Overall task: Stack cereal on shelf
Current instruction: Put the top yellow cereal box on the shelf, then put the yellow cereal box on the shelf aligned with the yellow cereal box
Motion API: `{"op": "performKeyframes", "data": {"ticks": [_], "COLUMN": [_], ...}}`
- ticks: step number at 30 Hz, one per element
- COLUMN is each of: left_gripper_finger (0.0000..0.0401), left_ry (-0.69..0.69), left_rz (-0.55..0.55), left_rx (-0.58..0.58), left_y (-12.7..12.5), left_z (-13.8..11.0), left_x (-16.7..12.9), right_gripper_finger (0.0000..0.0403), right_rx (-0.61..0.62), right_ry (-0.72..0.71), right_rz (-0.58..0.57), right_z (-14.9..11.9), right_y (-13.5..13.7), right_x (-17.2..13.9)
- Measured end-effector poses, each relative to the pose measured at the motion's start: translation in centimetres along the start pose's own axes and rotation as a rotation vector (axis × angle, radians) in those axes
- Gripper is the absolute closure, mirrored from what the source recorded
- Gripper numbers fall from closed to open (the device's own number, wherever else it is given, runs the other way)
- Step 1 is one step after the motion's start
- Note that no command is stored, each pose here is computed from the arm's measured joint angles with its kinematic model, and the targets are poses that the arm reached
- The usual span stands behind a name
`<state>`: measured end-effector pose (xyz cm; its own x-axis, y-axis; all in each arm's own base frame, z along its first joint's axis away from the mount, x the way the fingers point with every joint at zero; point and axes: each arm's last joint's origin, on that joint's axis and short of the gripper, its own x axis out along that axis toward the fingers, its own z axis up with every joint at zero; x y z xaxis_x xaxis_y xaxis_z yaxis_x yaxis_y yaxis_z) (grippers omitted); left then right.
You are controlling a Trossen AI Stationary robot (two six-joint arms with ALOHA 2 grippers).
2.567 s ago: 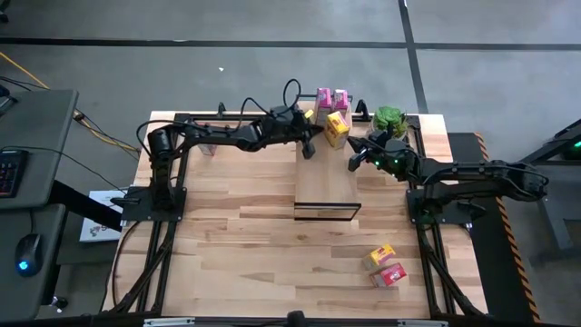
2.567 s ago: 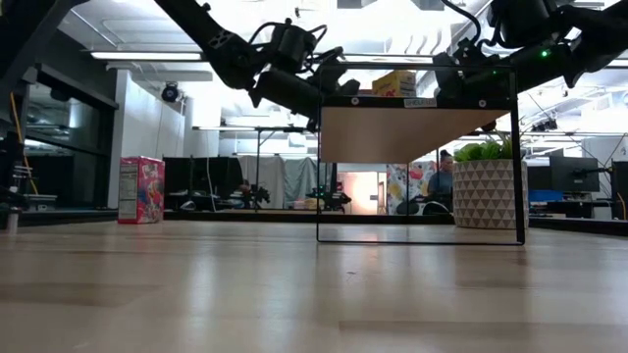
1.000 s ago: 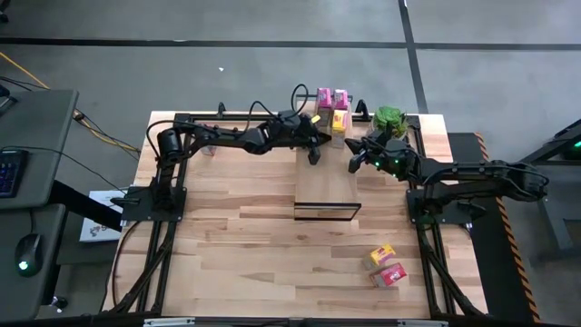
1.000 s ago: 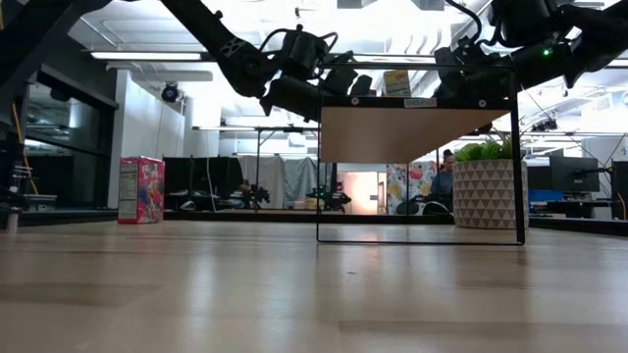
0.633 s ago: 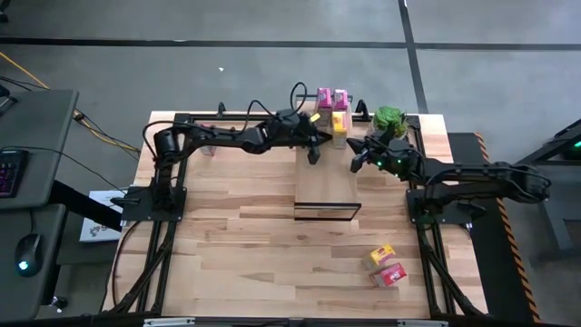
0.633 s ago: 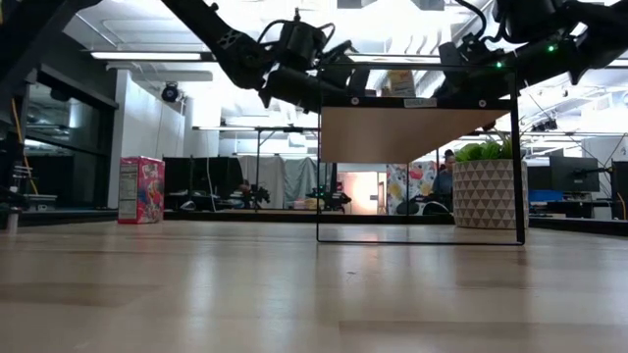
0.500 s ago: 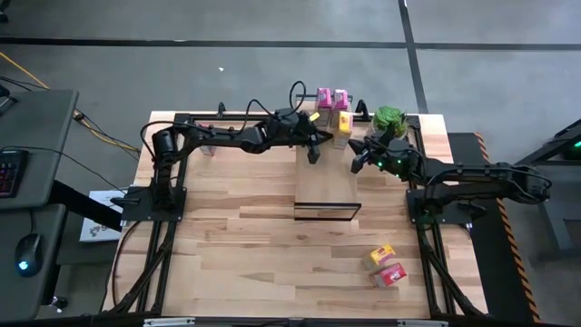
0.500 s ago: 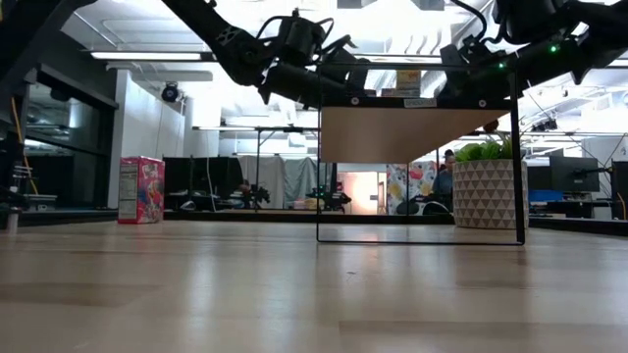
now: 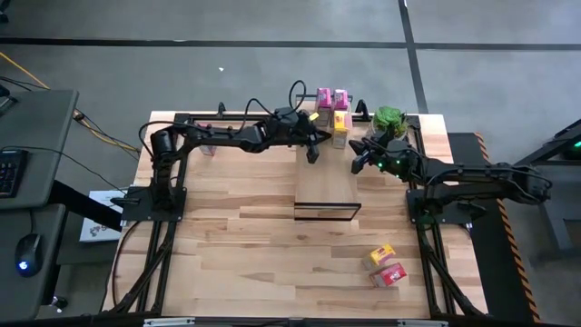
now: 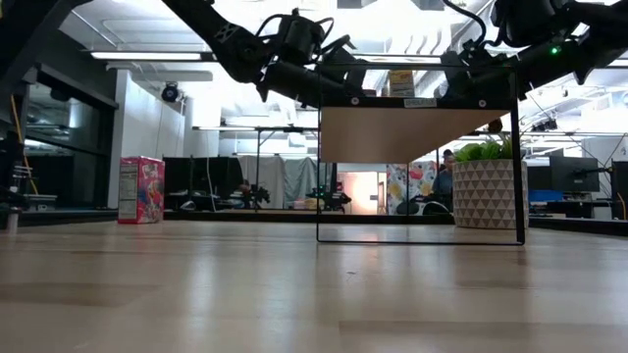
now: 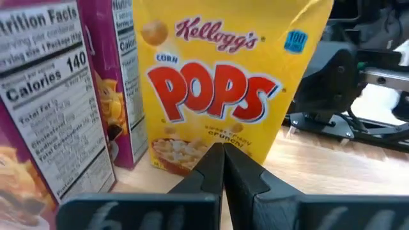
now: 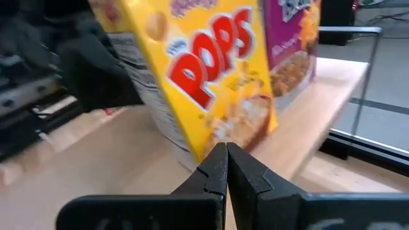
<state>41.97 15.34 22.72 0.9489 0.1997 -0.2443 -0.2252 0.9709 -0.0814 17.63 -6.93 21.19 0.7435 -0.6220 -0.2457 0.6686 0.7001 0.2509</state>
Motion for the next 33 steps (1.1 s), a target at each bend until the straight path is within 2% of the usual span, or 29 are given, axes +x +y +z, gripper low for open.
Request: {"op": "performKeyframes", "data": {"ticks": [7,14,19,24,27,29,31,33], "left_gripper_finger": [0.0401,0.0401,0.0401,0.0401,0.0401,0.0401,0.0401,0.0401], "left_ry": [0.071,0.02,-0.156,-0.303,-0.319,-0.326,-0.339,-0.361], "left_rz": [0.029,0.046,0.034,0.015,0.003,-0.009,-0.026,-0.035], "left_rx": [0.037,0.056,0.061,0.03,0.042,0.046,0.059,0.08], "left_y": [0.7,0.6,-0.2,-1.2,-1.9,-2.3,-2.7,-3.1], "left_z": [1.6,3.0,2.1,-0.6,-1.9,-2.3,-2.4,-2.2], "left_x": [-2.1,-5.9,-10.1,-14.5,-16.7,-17.7,-18.6,-19.3], "right_gripper_finger": [0.0403,0.0403,0.0403,0.0403,0.0403,0.0403,0.0403,0.0403], "right_rx": [-0.011,-0.003,0.004,-0.04,-0.055,-0.078,-0.126,-0.192], "right_ry": [-0.003,0.013,0.009,-0.024,-0.059,-0.101,-0.162,-0.25], "right_rz": [-0.028,-0.025,0.006,0.056,0.145,0.246,0.388,0.59], "right_z": [0.4,0.7,0.8,1.1,1.4,1.8,2.3,2.9], "right_y": [-0.4,-1.0,-0.9,-0.3,0.5,1.2,2.3,3.7], "right_x": [-1.2,-3.1,-3.9,-4.2,-4.5,-4.8,-5.2,-5.8]}}
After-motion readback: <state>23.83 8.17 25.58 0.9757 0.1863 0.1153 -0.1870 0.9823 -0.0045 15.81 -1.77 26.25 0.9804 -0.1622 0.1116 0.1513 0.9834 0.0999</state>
